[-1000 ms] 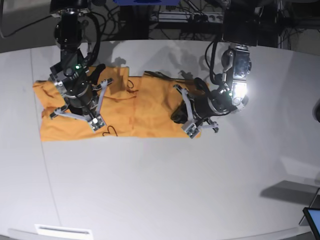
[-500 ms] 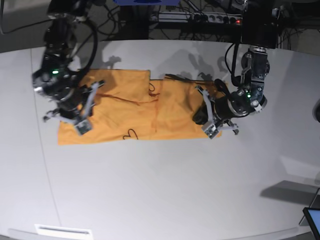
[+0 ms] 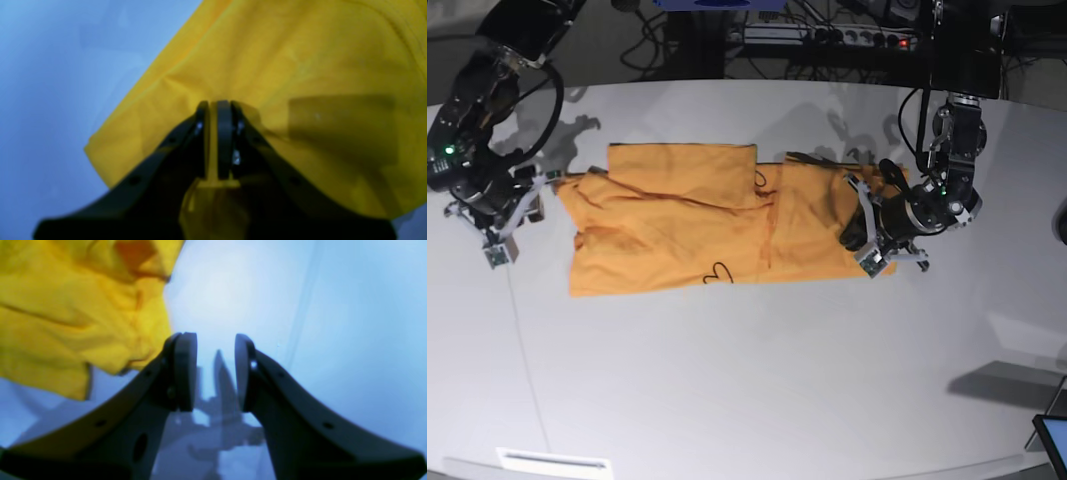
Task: Fold the T-shirt properly
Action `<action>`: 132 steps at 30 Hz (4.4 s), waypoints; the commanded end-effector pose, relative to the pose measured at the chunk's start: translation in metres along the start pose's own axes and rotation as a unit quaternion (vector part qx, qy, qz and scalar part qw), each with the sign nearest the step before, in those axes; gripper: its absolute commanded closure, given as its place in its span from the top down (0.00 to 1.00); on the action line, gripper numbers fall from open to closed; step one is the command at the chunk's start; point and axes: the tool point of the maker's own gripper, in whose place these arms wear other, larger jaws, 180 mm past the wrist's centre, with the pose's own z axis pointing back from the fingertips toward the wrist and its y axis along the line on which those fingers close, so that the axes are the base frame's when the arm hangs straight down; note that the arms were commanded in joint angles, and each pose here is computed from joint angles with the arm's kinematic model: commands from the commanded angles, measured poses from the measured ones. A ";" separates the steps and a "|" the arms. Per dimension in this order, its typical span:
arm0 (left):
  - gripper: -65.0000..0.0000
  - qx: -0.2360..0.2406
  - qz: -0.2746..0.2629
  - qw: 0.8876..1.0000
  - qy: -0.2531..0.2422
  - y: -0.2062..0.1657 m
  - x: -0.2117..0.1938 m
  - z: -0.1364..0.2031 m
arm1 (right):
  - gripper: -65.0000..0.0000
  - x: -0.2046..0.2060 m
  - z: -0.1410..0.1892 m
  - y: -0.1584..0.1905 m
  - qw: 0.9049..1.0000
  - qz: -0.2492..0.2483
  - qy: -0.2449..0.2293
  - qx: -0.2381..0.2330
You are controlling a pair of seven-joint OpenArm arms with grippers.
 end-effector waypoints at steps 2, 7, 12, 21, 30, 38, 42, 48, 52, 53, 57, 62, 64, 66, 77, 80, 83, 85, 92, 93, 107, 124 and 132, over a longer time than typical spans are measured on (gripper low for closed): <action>0.08 0.035 -0.036 0.995 0.081 0.019 -0.031 0.007 | 0.30 0.009 -0.003 0.004 0.999 -0.017 -0.024 0.030; 0.08 0.044 -0.052 0.993 0.096 0.021 -0.037 0.009 | 0.30 0.004 -0.016 0.014 0.991 -0.062 -0.040 0.108; 0.07 0.043 -0.051 0.993 0.097 0.020 -0.038 0.009 | 0.30 -0.001 -0.025 0.020 0.974 -0.117 -0.055 0.185; 0.07 0.042 -0.051 0.993 0.094 0.018 -0.036 0.007 | 0.48 -0.022 -0.052 0.018 0.923 -0.251 -0.043 0.287; 0.07 0.042 -0.050 0.993 0.095 0.018 -0.036 0.007 | 0.94 -0.021 -0.057 0.023 0.917 -0.263 -0.040 0.298; 0.07 0.043 -0.051 0.993 0.094 0.019 -0.035 0.007 | 0.80 -0.028 -0.062 0.039 0.918 -0.247 -0.017 0.311; 0.07 0.044 -0.051 0.993 0.093 0.020 -0.034 0.007 | 0.80 -0.033 -0.065 0.060 0.909 -0.255 -0.012 0.329; 0.07 0.045 -0.052 0.993 0.093 0.021 -0.034 0.007 | 0.80 -0.033 -0.067 0.076 0.903 -0.258 -0.009 0.343; 0.07 0.046 -0.053 0.993 0.094 0.021 -0.034 0.008 | 0.80 -0.035 -0.068 0.082 0.900 -0.263 -0.007 0.349; 0.07 0.046 -0.053 0.993 0.094 0.021 -0.034 0.008 | 0.80 -0.039 -0.068 0.084 0.899 -0.264 -0.003 0.350; 0.07 0.047 -0.054 0.993 0.093 0.022 -0.033 0.008 | 0.80 -0.048 -0.069 0.099 0.897 -0.256 0.015 0.361; 0.07 0.047 -0.055 0.993 0.092 0.021 -0.031 0.007 | 0.80 -0.051 -0.070 0.120 0.891 -0.248 0.026 0.379; 0.07 0.048 -0.058 0.993 0.088 0.022 -0.028 0.008 | 0.80 -0.050 -0.071 0.127 0.888 -0.250 0.026 0.385; 0.07 0.050 -0.061 0.993 0.084 0.022 -0.025 0.009 | 0.80 -0.050 -0.071 0.134 0.886 -0.249 0.028 0.391; 0.07 0.050 -0.064 0.993 0.083 0.021 -0.023 0.009 | 0.79 -0.044 -0.073 0.156 0.873 -0.265 0.037 0.407; 0.07 0.050 -0.064 0.993 0.083 0.021 -0.023 0.009 | 0.75 -0.044 -0.073 0.155 0.874 -0.264 0.038 0.407; 0.07 0.050 -0.063 0.993 0.083 0.021 -0.024 0.009 | 0.52 -0.044 -0.073 0.155 0.874 -0.264 0.038 0.407; 0.07 0.049 -0.063 0.993 0.084 0.021 -0.024 0.009 | 0.31 -0.043 -0.073 0.155 0.874 -0.264 0.037 0.407; 0.07 0.047 -0.063 0.993 0.086 0.019 -0.026 0.009 | 0.00 -0.045 -0.074 0.151 0.876 -0.263 0.039 0.402; 0.07 0.047 -0.063 0.993 0.086 0.019 -0.026 0.009 | 0.00 -0.045 -0.074 0.150 0.876 -0.265 0.041 0.400; 0.07 0.040 -0.064 0.995 0.072 0.007 -0.016 0.005 | 0.01 -0.003 -0.057 0.114 0.862 -0.401 0.047 0.307; 0.07 0.063 -0.116 0.987 0.093 0.007 -0.014 0.036 | 0.00 0.022 -0.044 0.111 0.877 -0.404 0.035 0.259; 0.07 0.076 -0.134 0.980 0.128 0.027 -0.034 0.054 | 0.00 0.036 -0.043 0.148 0.910 -0.351 0.034 0.218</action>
